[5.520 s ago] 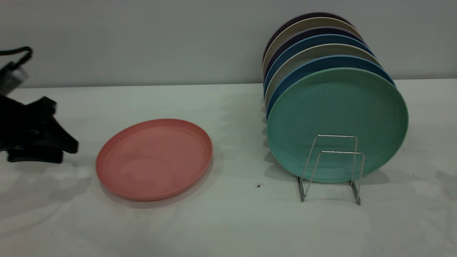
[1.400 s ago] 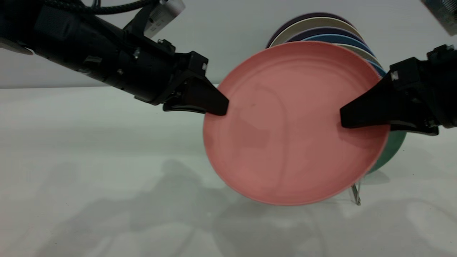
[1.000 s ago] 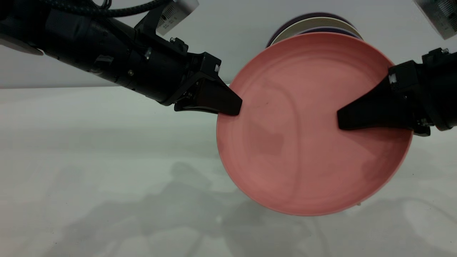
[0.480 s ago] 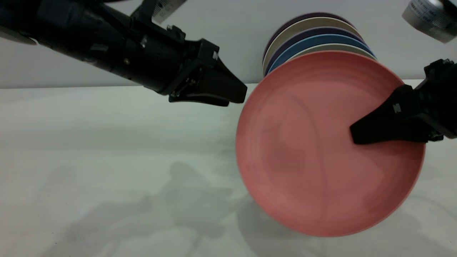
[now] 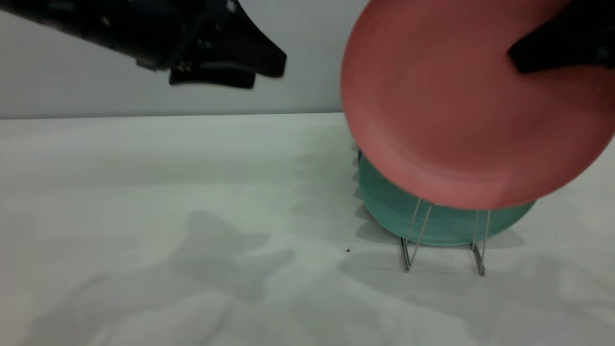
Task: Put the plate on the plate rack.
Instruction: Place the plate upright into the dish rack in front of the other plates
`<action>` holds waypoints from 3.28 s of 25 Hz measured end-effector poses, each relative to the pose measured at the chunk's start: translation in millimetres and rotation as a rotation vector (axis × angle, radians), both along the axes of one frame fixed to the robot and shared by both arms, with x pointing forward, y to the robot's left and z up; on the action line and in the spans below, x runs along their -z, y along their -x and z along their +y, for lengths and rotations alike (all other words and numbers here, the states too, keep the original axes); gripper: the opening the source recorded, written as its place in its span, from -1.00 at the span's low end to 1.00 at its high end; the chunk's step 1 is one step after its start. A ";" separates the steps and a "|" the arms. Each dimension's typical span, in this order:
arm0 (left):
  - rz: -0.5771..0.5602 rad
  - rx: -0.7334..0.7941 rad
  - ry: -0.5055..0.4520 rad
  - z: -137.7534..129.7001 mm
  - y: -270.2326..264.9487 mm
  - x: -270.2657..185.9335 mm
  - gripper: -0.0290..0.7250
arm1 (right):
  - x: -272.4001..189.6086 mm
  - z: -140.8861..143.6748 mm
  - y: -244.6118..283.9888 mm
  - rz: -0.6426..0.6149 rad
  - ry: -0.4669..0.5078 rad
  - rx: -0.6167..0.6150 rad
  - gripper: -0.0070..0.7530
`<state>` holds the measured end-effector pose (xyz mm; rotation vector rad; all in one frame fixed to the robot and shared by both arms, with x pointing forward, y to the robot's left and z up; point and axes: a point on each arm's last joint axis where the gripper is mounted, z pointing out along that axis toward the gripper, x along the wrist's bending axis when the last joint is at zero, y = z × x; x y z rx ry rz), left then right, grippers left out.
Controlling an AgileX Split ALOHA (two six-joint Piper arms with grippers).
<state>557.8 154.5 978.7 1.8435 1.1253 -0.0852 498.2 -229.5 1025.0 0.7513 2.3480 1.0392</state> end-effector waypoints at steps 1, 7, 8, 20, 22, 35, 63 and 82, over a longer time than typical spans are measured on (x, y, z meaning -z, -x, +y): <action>-0.009 -0.005 0.003 1.7 0.1 -3.3 0.47 | -2.4 -0.7 0.4 -0.017 0.036 -0.024 -0.60; -0.019 -0.007 0.007 2.7 0.8 -7.3 0.48 | -2.8 7.6 1.8 -0.103 0.204 -0.137 -0.60; -0.019 -0.007 0.007 2.7 0.8 -7.3 0.48 | -3.3 10.8 1.7 -0.125 0.224 -0.149 -0.60; -0.019 -0.008 0.006 2.7 0.7 -7.3 0.48 | 9.9 23.0 -11.2 -0.226 0.368 -0.178 -0.60; -0.019 -0.008 0.006 2.7 0.7 -7.3 0.48 | 12.3 22.6 -13.0 -0.228 0.382 -0.179 -0.60; -0.023 -0.016 -0.001 3.4 -0.1 -7.0 0.48 | 13.1 26.2 -25.5 -0.234 0.391 -0.193 -0.61; -0.032 -0.013 -0.006 3.5 -0.3 -6.9 0.43 | 53.5 27.2 -41.0 -0.138 0.449 -0.212 -0.61; -0.033 -0.014 -0.007 3.6 -0.4 -6.9 0.43 | 67.2 25.8 -46.6 -0.115 0.476 -0.195 -0.61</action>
